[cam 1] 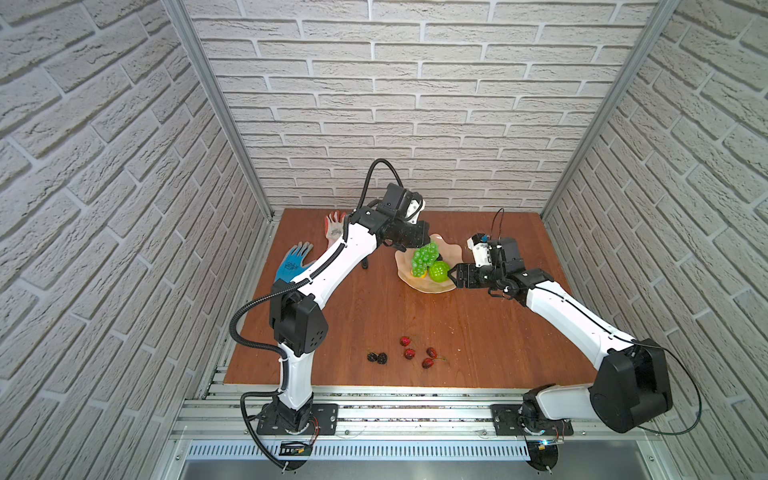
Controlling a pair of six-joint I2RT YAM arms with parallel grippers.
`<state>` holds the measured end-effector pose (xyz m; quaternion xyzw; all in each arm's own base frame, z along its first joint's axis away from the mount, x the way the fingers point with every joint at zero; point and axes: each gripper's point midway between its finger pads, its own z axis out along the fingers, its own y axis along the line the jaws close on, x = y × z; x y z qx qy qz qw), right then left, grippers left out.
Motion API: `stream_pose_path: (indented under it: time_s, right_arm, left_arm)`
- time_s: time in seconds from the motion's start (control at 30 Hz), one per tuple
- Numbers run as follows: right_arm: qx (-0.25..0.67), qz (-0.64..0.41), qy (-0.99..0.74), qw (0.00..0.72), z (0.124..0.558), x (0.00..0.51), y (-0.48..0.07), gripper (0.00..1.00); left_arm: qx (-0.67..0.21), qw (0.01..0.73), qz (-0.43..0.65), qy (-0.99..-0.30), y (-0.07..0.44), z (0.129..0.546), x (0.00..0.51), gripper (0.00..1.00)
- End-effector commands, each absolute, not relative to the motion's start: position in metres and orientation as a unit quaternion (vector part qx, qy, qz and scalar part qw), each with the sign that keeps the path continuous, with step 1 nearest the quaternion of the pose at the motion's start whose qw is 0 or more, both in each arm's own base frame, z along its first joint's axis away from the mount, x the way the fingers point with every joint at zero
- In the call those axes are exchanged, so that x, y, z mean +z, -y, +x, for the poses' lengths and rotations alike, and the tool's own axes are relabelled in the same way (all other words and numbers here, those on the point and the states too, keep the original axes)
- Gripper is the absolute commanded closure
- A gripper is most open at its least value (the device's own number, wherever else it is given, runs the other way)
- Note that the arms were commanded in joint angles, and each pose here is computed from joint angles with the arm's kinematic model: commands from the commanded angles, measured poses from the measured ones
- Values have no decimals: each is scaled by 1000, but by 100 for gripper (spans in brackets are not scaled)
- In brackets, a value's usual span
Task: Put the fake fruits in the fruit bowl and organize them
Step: 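Lift the grape bunch with the left gripper and carry it over the bowl, then lower the grape bunch into the bowl and open the left gripper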
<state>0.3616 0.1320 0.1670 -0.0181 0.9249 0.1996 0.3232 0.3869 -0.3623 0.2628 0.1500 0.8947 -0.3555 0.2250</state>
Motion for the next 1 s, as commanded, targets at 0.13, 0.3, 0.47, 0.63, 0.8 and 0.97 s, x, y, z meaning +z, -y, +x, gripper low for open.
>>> stream_pose_path:
  time_s: [0.13, 0.3, 0.47, 0.63, 0.8, 0.97]
  right_arm:
    - [196, -21, -919, 342, 361, 175, -126, 15]
    - [195, -18, -918, 344, 361, 174, -125, 15]
    - [195, -19, -918, 346, 361, 175, -125, 15]
    - [195, -19, -919, 342, 362, 172, -125, 15]
    - [203, -19, -919, 337, 364, 169, -128, 15]
    - [206, -21, -919, 335, 368, 168, -131, 15]
  left_arm:
    - [-408, 214, 158, -873, 385, 386, 260, 100]
    - [-424, 199, 160, -869, 393, 379, 256, 100]
    - [-425, 201, 157, -868, 390, 379, 254, 100]
    - [-416, 200, 140, -876, 372, 384, 244, 100]
    - [-408, 204, 127, -881, 354, 394, 237, 100]
    - [-399, 200, 123, -887, 344, 401, 227, 100]
